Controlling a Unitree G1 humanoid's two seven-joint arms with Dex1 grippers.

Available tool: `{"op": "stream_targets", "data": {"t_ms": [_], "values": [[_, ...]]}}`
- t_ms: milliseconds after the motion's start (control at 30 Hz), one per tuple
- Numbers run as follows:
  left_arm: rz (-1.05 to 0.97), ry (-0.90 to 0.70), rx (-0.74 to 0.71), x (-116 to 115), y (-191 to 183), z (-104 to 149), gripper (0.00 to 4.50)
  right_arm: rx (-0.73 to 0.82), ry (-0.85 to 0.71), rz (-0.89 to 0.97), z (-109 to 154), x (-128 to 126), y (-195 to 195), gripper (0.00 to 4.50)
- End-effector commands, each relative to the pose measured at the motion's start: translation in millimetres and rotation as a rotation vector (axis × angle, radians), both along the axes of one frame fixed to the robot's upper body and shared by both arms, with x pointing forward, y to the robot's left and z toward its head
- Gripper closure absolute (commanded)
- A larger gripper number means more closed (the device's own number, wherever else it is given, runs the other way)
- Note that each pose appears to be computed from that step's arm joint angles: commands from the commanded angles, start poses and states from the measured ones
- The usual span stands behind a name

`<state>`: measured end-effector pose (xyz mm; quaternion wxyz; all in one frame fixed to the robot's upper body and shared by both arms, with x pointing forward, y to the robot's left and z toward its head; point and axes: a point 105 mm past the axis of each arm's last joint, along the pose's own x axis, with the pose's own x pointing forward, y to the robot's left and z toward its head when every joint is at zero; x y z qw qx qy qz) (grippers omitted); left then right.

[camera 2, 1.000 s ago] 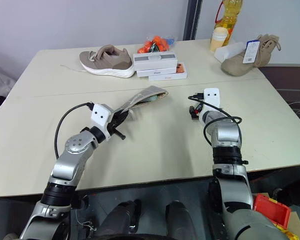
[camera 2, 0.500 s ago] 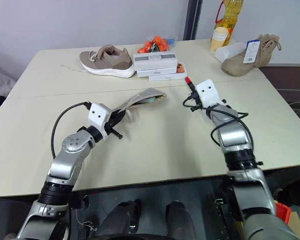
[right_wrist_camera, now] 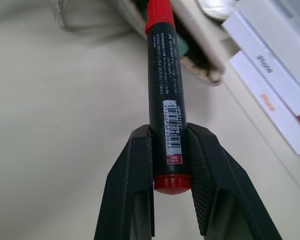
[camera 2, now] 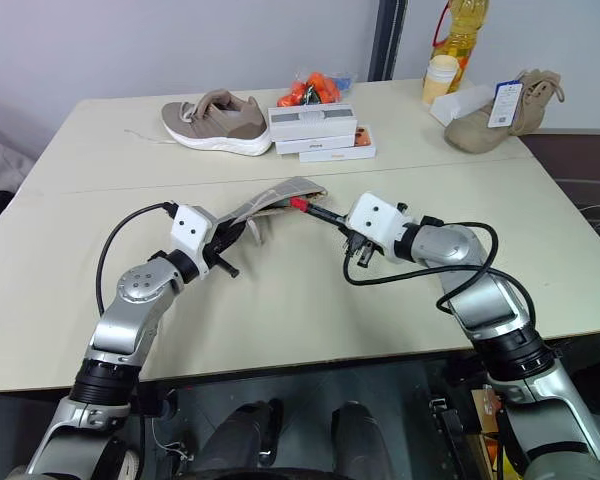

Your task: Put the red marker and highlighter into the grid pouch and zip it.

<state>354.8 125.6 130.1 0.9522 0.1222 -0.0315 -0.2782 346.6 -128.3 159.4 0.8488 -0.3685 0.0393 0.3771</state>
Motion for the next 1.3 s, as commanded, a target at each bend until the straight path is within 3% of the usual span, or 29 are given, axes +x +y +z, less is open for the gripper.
{"op": "stream_targets", "data": {"t_ms": [33, 300, 633, 867, 1067, 1300], "values": [[-0.023, -0.055, -0.009, -1.4, -3.1, 14.5, 4.5, -0.013, -0.049, 0.013, 10.6, 1.2, 4.7, 4.09], [-0.121, -0.056, 0.012, -12.6, -16.1, 12.8, 4.5, -0.107, -0.086, 0.037, 12.0, 4.4, 10.4, 4.09], [-0.316, -0.09, 0.128, -30.0, -35.9, 13.6, 4.5, -0.393, -0.204, 0.222, 18.0, -5.1, 38.2, 4.09], [-0.353, -0.091, 0.124, -35.4, -39.3, 17.3, 4.5, -0.39, -0.21, 0.259, 17.2, -3.7, 57.3, 4.09], [-0.258, -0.062, 0.037, -26.2, -28.6, 21.6, 4.5, -0.237, -0.238, 0.192, 42.2, -2.1, 47.3, 1.19], [-0.128, -0.034, -0.097, -3.4, -20.5, 33.7, 4.5, 0.189, -0.047, 0.178, 76.4, -21.2, 23.9, 1.19]]}}
